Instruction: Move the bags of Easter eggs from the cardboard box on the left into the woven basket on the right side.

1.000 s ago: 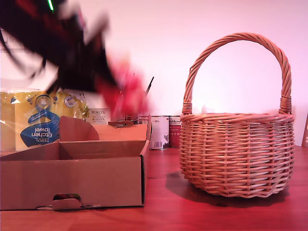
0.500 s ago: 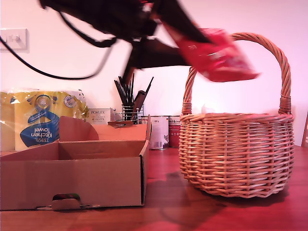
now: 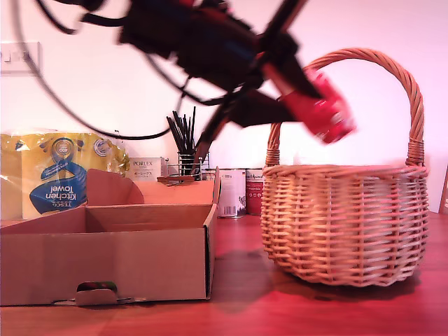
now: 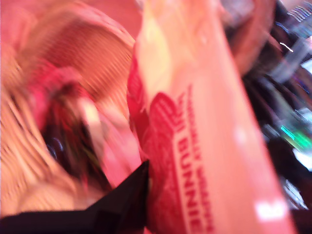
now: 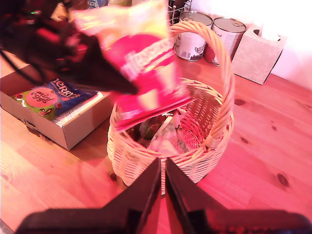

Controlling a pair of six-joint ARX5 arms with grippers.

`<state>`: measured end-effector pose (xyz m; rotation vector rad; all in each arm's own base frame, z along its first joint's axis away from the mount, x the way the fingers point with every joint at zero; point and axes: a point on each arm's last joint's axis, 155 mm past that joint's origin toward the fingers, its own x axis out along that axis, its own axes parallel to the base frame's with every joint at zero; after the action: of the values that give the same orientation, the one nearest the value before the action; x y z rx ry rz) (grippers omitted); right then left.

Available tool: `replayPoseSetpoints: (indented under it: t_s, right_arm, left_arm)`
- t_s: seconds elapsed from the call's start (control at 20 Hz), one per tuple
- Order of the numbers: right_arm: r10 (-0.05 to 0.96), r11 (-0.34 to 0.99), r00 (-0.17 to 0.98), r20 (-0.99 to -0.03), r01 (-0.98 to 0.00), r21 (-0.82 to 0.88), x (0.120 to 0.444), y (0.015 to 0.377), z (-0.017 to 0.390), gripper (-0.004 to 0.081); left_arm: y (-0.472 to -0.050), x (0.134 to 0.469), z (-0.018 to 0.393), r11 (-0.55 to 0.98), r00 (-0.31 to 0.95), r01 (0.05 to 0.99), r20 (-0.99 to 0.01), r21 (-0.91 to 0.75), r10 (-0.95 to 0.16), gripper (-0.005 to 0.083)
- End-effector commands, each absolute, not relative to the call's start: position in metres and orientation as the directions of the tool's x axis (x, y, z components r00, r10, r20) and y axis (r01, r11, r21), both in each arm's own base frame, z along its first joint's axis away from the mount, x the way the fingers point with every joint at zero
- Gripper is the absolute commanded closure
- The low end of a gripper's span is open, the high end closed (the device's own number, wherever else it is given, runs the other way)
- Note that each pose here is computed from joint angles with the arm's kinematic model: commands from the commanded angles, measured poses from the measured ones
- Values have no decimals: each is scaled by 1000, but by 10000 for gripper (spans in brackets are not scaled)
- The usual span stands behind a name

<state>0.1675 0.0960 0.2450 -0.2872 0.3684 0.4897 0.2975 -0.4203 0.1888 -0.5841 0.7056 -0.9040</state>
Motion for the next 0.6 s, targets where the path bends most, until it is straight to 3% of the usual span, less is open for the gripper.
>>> replayPoseSetpoints:
  t_s: [0.0, 0.25, 0.3, 0.45, 0.55]
  right_arm:
    - [405, 845, 817, -411, -506, -174, 168, 98, 241, 783]
    - [405, 845, 817, -410, -506, -173, 168, 98, 241, 783]
    - [405, 845, 817, -410, -506, -173, 168, 98, 241, 783]
    - [405, 845, 817, -410, -506, -174, 168, 98, 241, 783]
    - [405, 845, 817, -410, -506, -174, 168, 98, 241, 783]
  left_arm:
    - [-429, 302, 185, 502, 463, 490, -276, -712, -843, 734]
    - [-433, 303, 183, 570, 560, 466, -273, -676, -782, 710]
    - [-434, 302, 183, 581, 574, 462, -273, -670, -772, 636]
    - [-440, 293, 183, 588, 568, 496, -273, -639, -776, 281]
    - [-439, 293, 183, 605, 586, 499, -273, -620, -763, 260]
